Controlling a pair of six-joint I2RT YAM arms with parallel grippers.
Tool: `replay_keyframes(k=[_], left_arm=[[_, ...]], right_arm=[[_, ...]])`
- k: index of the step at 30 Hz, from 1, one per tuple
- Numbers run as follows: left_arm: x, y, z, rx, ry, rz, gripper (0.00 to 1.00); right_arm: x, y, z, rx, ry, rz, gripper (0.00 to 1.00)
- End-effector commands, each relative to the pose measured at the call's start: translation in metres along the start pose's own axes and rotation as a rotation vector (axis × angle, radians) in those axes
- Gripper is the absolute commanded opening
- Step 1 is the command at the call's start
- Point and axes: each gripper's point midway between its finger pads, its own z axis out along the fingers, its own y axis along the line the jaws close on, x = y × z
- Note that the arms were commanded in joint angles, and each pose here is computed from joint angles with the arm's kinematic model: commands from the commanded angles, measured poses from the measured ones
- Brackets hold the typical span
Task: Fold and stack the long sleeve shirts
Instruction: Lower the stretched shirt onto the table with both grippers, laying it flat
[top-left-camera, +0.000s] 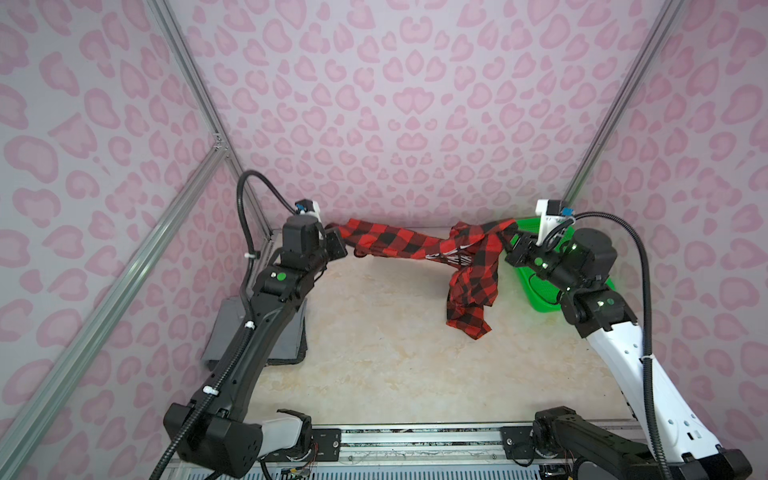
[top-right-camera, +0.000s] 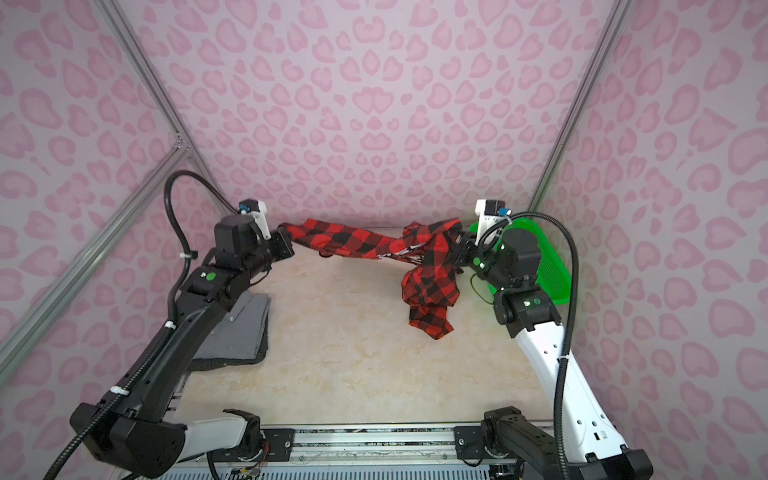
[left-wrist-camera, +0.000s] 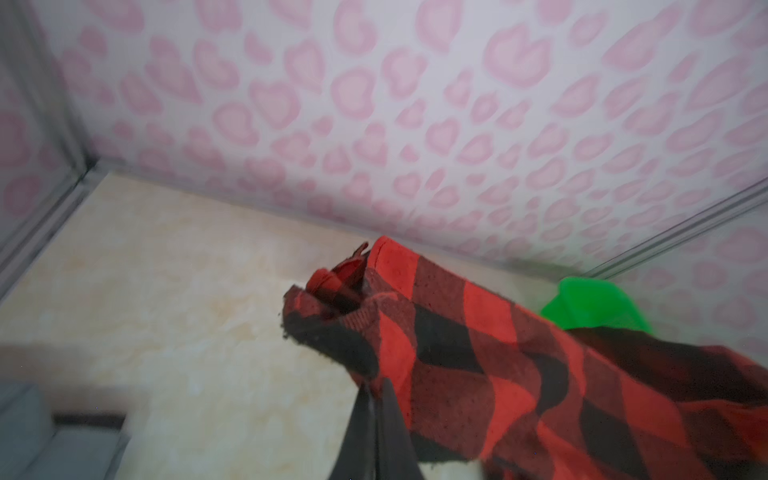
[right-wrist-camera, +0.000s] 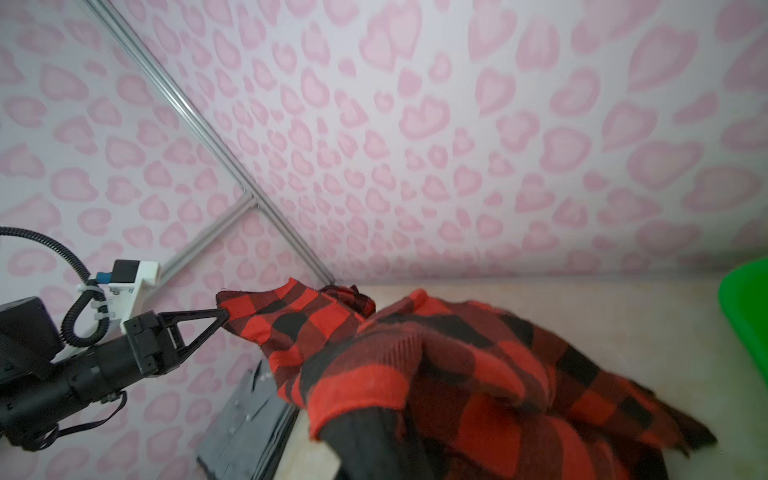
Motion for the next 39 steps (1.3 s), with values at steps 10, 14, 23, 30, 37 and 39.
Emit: replay_keyframes(k=[10, 14, 23, 30, 37, 39], left_arm=[[0.174, 0.065, 0.000, -0.075, 0.119, -0.126, 0.16], [0.208, 0.073, -0.012, -0.080, 0.161, -0.139, 0.38], [0.162, 0.062, -0.041, -0.077, 0.070, -0.084, 0.73], [0.142, 0.037, -0.011, -0.104, 0.166, 0.023, 0.79], [0.176, 0.022, 0.048, -0.106, 0.360, -0.001, 0.79], [0.188, 0.022, 0.060, -0.107, 0.400, -0.012, 0.78]], right_arm=[[0.237, -0.046, -0.067, 0.239, 0.313, 0.183, 0.26], [0.256, -0.072, -0.102, 0.343, 0.316, 0.198, 0.43], [0.212, -0.068, -0.093, 0.471, 0.361, -0.019, 0.60], [0.205, -0.087, -0.034, 0.439, 0.459, 0.097, 0.61], [0.246, -0.126, 0.011, 0.511, 0.545, 0.163, 0.58], [0.258, -0.143, 0.021, 0.546, 0.564, 0.177, 0.57]])
